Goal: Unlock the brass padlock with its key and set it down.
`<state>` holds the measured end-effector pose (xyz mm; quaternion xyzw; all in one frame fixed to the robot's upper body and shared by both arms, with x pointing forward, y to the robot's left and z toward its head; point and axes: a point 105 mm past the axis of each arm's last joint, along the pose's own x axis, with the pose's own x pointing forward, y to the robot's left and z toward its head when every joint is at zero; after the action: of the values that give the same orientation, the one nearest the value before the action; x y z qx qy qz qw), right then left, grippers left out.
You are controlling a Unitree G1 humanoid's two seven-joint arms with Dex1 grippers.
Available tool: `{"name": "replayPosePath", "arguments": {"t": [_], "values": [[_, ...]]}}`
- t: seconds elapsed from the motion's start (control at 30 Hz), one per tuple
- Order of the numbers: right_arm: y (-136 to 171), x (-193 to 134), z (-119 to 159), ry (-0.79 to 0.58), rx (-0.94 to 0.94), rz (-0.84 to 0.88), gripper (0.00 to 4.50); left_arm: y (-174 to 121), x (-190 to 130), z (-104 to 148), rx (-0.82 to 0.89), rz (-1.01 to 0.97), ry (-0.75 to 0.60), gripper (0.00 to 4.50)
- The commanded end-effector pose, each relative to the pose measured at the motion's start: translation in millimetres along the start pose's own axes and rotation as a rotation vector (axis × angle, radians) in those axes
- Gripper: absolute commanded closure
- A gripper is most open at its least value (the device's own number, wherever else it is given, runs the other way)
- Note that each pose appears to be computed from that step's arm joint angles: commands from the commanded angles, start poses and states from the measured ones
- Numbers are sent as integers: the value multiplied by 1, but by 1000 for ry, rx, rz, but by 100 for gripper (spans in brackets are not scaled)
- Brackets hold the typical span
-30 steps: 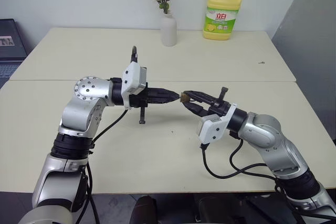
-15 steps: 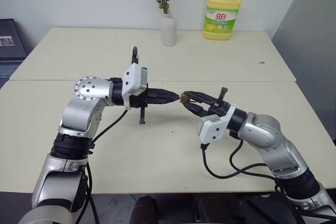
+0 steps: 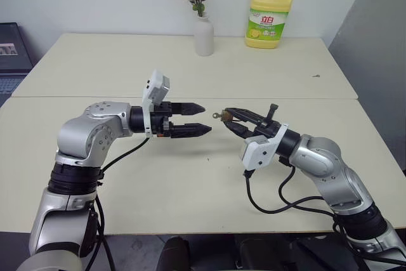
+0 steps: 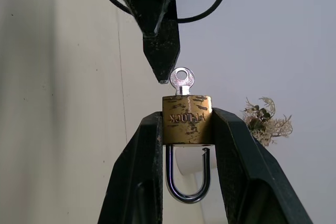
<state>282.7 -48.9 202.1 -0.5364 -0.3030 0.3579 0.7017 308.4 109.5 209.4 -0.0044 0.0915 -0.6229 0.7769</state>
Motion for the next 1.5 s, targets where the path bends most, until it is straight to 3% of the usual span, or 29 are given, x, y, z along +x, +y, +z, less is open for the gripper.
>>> {"name": "replayPosePath", "arguments": {"t": [0.03, 0.77, 0.93, 1.2, 1.5], "values": [[-12, -1, 8, -31, -38, -33, 357, -8, 6, 19, -12, -18, -54, 69], [-13, 2, 11, -44, -41, -25, 357, -4, 28, 19, 17, -32, -46, 69], [-13, 2, 12, -46, -42, -24, 357, -3, 28, 19, 16, -33, -49, 192], [-13, 3, 14, -52, -50, -22, 357, -2, 29, 17, 24, -47, -36, 436], [-11, 5, 16, -63, -55, -16, 357, -4, 30, 16, 18, -56, -32, 435]]}}
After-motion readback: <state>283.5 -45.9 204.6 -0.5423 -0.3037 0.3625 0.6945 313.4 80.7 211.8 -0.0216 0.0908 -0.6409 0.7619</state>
